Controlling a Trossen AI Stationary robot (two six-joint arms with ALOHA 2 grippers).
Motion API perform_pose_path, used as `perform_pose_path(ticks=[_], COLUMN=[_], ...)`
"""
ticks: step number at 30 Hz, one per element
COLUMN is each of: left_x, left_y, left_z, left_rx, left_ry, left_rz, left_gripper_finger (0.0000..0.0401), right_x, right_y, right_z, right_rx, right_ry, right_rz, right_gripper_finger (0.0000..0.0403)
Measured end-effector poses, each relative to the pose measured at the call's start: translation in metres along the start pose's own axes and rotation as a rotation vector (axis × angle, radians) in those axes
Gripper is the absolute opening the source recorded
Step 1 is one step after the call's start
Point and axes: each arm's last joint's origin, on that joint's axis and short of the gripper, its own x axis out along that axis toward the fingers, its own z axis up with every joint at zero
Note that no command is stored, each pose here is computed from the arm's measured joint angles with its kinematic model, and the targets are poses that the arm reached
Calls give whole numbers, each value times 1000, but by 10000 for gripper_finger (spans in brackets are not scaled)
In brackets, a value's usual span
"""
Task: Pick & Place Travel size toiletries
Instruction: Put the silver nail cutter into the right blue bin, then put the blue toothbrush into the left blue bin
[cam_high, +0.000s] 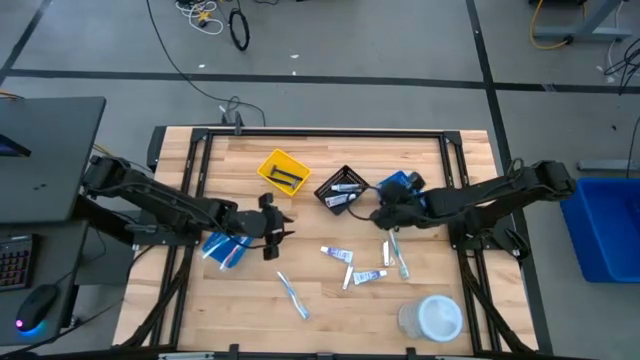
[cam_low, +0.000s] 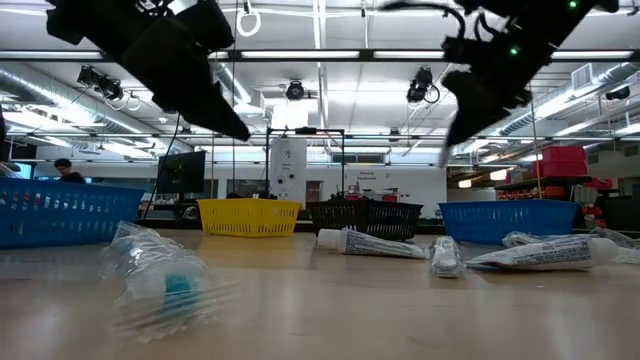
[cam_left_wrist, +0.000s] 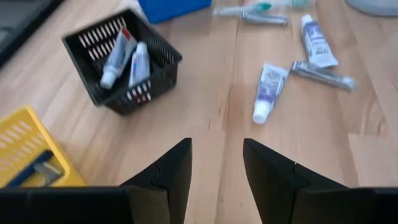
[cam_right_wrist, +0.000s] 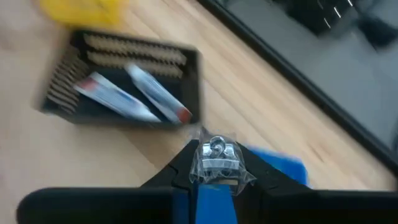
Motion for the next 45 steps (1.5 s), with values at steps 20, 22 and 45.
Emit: perform_pose_path(ticks=[20, 22, 45], left_x=[1, 1, -22], left_y=[-2, -3, -56], left_z=[2, 2, -13], left_rx=[-33, -30, 68], left_ry=[-70, -68, -1], left_rz=[-61, -82, -490], left_gripper_finger=[153, 153, 153], right_x=[24, 26, 30], right_y=[-15, -15, 1], right_z=[-59, -62, -36], right_rx=[144, 140, 84], right_ry=[230, 230, -98], right_rz=[-96, -95, -60], right_gripper_finger=[86, 99, 251])
